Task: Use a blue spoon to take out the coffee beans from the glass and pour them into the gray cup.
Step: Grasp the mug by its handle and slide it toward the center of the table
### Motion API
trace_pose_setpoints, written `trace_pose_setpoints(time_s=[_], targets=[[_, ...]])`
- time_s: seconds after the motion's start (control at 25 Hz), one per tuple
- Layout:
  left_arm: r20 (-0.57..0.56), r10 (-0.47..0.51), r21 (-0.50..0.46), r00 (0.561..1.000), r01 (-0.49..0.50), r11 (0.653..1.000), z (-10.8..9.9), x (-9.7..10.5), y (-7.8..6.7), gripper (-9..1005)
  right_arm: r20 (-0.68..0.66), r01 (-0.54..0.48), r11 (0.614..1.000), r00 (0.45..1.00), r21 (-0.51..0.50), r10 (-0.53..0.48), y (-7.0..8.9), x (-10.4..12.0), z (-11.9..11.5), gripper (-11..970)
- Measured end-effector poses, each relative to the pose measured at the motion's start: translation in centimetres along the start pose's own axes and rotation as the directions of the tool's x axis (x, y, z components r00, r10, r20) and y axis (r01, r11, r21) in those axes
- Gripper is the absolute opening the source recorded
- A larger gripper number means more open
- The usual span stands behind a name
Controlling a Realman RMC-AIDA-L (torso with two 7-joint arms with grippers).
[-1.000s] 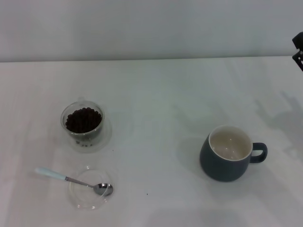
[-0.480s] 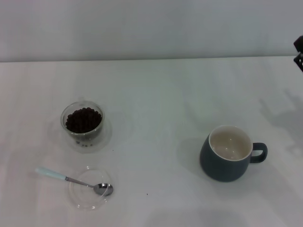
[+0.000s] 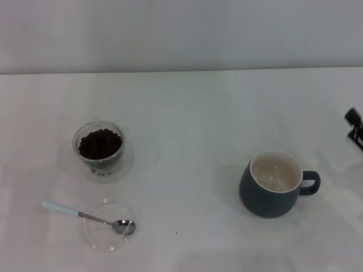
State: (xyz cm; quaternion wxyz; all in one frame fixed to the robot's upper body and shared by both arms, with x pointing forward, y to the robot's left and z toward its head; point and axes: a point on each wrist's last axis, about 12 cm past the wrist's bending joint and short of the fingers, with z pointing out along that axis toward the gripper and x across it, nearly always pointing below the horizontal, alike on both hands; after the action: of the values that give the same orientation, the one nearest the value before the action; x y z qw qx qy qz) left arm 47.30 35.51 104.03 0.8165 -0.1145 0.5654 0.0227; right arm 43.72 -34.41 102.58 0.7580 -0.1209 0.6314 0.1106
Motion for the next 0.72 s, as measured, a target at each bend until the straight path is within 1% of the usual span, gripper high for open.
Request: trace_pose_setpoints(time_s=[0.12,0.36,0.52,0.72], targets=[[0.0,-0.002,0.003,1.0,0.002,1.0,0.4,0.0,-0.2,887,-0.049,-0.001,1.0,0.999,-0.028,-0.001,0.4,0.5,-1.7,870],[0.012,-0.005,-0.004,1.0,0.005,1.0,0.9,-0.1,-0.3,888,-0.142,-0.034,0.998,0.989,-0.044,0.028,0.8,1.2,-4.4,870],[0.014,-0.008,-0.009,1.0,0.008,1.0,0.9,-0.1,-0.3,887,-0.182,-0.041,0.998,0.983,-0.039,0.033,1.0,1.7,-5.1,869],[0.011,-0.012,-0.01,1.0,0.012,1.0,0.8,0.0,-0.4,887,-0.266,-0.045,0.998,0.964,-0.052,0.029,1.2,2.7,-4.9,869]])
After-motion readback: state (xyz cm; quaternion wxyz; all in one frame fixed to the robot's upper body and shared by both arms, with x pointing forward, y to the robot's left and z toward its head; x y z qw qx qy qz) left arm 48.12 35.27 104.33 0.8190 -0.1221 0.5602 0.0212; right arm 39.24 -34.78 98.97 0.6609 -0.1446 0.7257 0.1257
